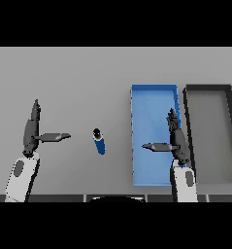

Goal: Pick up the blue pipe and place it into the blue bin.

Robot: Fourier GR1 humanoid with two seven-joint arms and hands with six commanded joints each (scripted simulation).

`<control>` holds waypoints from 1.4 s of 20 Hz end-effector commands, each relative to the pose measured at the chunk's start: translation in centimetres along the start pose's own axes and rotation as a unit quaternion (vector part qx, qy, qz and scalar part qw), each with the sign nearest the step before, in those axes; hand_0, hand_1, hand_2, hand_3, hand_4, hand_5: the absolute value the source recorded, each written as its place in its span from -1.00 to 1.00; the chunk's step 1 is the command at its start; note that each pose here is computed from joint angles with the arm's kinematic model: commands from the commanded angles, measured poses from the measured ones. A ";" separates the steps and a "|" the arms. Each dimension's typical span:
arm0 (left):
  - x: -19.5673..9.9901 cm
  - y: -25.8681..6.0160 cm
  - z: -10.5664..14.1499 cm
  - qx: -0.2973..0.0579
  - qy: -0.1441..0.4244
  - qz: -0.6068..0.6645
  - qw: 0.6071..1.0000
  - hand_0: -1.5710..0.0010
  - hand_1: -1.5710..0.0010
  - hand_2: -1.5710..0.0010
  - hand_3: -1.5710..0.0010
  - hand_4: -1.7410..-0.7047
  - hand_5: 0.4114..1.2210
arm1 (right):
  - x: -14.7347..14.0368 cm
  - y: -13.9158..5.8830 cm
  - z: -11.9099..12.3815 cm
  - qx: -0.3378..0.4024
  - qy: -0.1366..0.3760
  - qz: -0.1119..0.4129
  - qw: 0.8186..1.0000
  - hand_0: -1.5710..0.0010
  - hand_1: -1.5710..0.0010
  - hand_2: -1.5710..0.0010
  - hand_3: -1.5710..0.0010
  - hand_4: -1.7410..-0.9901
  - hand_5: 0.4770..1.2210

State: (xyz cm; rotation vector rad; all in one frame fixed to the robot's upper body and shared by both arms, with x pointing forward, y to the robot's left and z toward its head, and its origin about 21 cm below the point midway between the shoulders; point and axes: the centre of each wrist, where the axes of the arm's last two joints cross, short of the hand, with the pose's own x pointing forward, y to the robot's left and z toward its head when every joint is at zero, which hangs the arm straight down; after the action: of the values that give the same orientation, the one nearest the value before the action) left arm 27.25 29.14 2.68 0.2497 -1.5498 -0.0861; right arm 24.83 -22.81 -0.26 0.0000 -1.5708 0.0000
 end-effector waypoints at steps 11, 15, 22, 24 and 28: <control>-1.0 3.5 1.9 -0.148 -0.038 -0.075 0.985 1.00 1.00 1.00 1.00 0.41 -0.56 | 0.8 -0.9 2.5 0.063 -0.039 0.112 0.991 1.00 1.00 1.00 1.00 0.36 -0.67; -0.8 3.5 2.1 -0.180 -0.046 -0.067 0.980 1.00 1.00 1.00 1.00 0.40 -0.55 | 1.6 -1.2 2.4 0.063 -0.038 0.120 0.990 1.00 1.00 1.00 1.00 0.37 -0.69; 0.5 1.8 3.3 -0.303 -0.031 -0.086 0.949 1.00 1.00 1.00 1.00 0.35 -0.70 | 1.4 -1.0 2.3 0.076 -0.058 0.124 0.988 1.00 1.00 1.00 1.00 0.37 -0.66; 0.7 0.6 3.8 -0.332 -0.016 -0.085 0.939 1.00 1.00 1.00 1.00 0.31 -0.79 | 1.7 -0.8 2.2 0.075 -0.059 0.122 0.988 1.00 1.00 1.00 1.00 0.35 -0.66; 0.8 -2.2 4.4 -0.377 -0.019 -0.085 0.922 1.00 1.00 1.00 1.00 0.25 -0.87 | 1.8 -0.8 2.3 0.074 -0.063 0.122 0.988 1.00 1.00 1.00 1.00 0.29 -0.63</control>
State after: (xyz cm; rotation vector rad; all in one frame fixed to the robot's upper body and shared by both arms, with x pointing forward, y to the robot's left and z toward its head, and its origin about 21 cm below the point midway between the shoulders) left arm 23.16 26.28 2.99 -0.2366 -1.4198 -0.8110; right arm 22.58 -23.61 1.51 -0.0771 -1.6865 0.3155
